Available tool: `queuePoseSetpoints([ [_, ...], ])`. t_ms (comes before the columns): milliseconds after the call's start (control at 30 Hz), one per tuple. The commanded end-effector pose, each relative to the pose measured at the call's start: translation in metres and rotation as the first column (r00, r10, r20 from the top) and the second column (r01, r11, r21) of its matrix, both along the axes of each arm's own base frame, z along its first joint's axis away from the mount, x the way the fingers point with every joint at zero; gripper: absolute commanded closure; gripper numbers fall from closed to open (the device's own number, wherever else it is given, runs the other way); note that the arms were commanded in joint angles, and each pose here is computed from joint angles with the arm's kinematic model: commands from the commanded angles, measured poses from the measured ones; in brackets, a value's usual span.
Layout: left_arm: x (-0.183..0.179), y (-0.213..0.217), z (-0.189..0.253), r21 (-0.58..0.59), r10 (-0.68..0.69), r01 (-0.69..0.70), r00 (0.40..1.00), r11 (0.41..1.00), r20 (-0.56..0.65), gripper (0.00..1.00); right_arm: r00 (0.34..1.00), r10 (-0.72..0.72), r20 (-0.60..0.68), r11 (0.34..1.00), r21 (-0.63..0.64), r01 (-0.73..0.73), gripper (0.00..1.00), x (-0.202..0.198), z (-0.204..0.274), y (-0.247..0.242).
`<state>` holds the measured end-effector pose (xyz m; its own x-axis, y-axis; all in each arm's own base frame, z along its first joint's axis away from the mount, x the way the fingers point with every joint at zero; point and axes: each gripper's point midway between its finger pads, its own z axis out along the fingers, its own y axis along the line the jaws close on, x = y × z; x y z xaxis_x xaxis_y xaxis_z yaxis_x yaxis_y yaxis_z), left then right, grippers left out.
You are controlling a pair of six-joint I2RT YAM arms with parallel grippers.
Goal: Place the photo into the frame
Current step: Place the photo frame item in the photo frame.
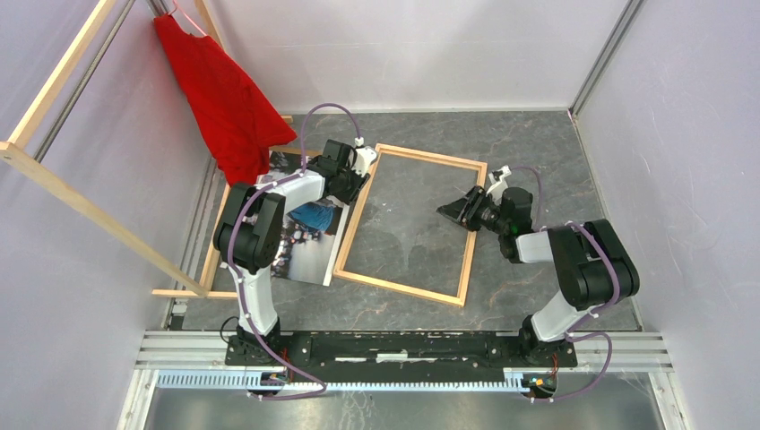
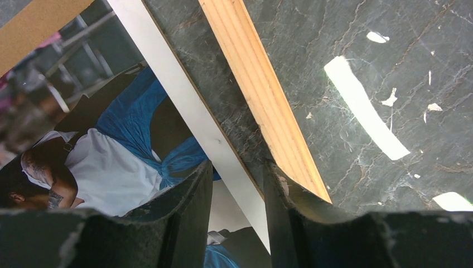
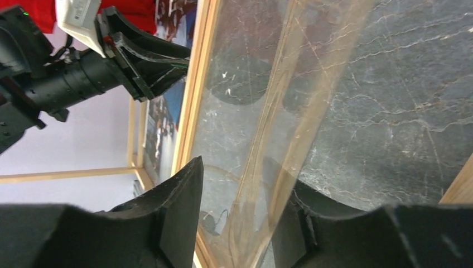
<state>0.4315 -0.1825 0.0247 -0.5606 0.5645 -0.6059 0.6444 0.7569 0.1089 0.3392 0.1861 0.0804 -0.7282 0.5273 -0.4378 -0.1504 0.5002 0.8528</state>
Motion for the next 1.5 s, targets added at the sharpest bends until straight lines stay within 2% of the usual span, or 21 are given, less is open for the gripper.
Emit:
queuePoseSetpoints([
  [0, -0.004, -0.006, -0.005, 0.001, -0.051, 0.051, 0.999, 0.999, -0.012, 0.55, 0.997, 0.000, 0.077, 0.992, -0.124, 0.010, 0.48, 0.017, 0.012, -0.005],
  [100, -0.004, -0.006, -0.005, 0.003, -0.051, 0.051, 0.999, 0.999, -0.013, 0.55, 0.998, -0.005, 0.061, 0.984, -0.180, 0.016, 0.41, 0.019, 0.006, -0.009],
  [300, -0.005, -0.006, -0.007, 0.000, -0.050, 0.051, 0.999, 0.999, -0.016, 0.55, 0.999, 0.002, 0.051, 0.966, -0.257, 0.011, 0.35, 0.021, -0.001, -0.014],
  [600, -0.005, -0.007, -0.008, -0.001, -0.050, 0.050, 0.999, 0.999, -0.019, 0.55, 1.000, 0.009, 0.020, 0.912, -0.411, 0.000, 0.19, 0.029, -0.009, -0.024],
  [1067, -0.006, -0.007, -0.009, -0.002, -0.051, 0.050, 0.998, 0.999, -0.022, 0.55, 1.000, -0.007, 0.004, 0.843, -0.539, 0.008, 0.15, 0.029, -0.012, -0.033],
  [1467, -0.006, -0.007, -0.010, 0.000, -0.051, 0.051, 0.998, 0.999, -0.026, 0.55, 0.998, -0.051, 0.031, 0.728, -0.683, 0.058, 0.07, 0.034, 0.006, -0.059],
])
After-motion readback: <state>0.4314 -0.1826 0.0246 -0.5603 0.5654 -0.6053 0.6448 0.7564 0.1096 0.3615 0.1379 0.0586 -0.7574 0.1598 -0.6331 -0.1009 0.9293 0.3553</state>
